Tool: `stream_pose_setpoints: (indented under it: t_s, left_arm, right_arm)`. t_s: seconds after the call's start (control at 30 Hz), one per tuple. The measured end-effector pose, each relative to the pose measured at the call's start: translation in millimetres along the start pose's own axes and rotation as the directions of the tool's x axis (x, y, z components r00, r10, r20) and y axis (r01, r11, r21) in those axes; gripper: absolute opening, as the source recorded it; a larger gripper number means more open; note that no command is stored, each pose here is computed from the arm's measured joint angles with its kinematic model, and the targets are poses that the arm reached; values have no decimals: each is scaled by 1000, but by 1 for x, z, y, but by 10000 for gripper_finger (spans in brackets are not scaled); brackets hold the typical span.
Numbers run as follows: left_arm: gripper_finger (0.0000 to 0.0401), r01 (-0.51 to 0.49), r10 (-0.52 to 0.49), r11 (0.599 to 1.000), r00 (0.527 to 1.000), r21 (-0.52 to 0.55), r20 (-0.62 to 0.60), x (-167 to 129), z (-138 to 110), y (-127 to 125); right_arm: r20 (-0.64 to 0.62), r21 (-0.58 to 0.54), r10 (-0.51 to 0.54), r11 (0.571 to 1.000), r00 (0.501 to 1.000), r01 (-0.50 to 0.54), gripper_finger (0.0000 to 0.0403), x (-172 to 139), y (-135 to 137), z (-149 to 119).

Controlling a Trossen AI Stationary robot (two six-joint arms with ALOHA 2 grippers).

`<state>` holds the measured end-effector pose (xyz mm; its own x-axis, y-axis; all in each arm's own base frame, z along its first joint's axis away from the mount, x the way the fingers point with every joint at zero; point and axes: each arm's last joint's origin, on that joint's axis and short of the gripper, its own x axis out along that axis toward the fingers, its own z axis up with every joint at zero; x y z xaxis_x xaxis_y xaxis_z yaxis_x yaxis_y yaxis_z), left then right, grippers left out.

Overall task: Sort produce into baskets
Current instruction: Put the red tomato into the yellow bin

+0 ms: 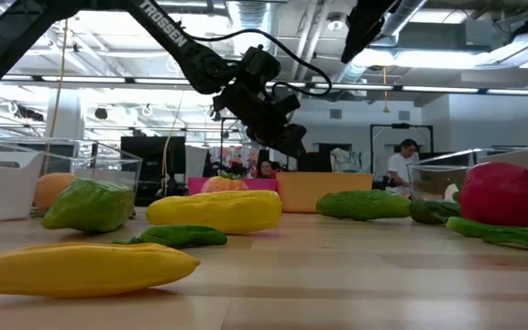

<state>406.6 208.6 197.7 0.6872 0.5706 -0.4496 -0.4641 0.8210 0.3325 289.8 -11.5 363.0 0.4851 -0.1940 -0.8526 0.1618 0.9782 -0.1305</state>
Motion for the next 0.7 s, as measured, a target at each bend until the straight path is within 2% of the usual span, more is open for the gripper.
stream_pose_setpoints:
  t_s: [0.13,0.3,0.4,0.5,0.7]
  left_arm:
    - [318,-2,2,1000,1000,2,4,-15,12,7]
    - [318,35,-34,999,999,38,-32,-49,29,19]
    - [318,82,-80,996,996,43,-48,-76,40,27]
    - [318,143,-140,989,989,42,-56,-106,50,35]
    - [318,155,-154,987,988,34,-29,-175,68,54]
  right_arm:
    - [-31,28,-6,1000,1000,7,398,0,-3,-3]
    - [-77,6,-2,1000,997,3,398,-1,1,-8]
    - [-89,-4,16,1000,996,-16,398,-2,9,-10]
    - [-95,42,42,998,995,-38,398,-4,19,-11]
    - [-163,76,73,995,984,-61,398,-8,41,-21]
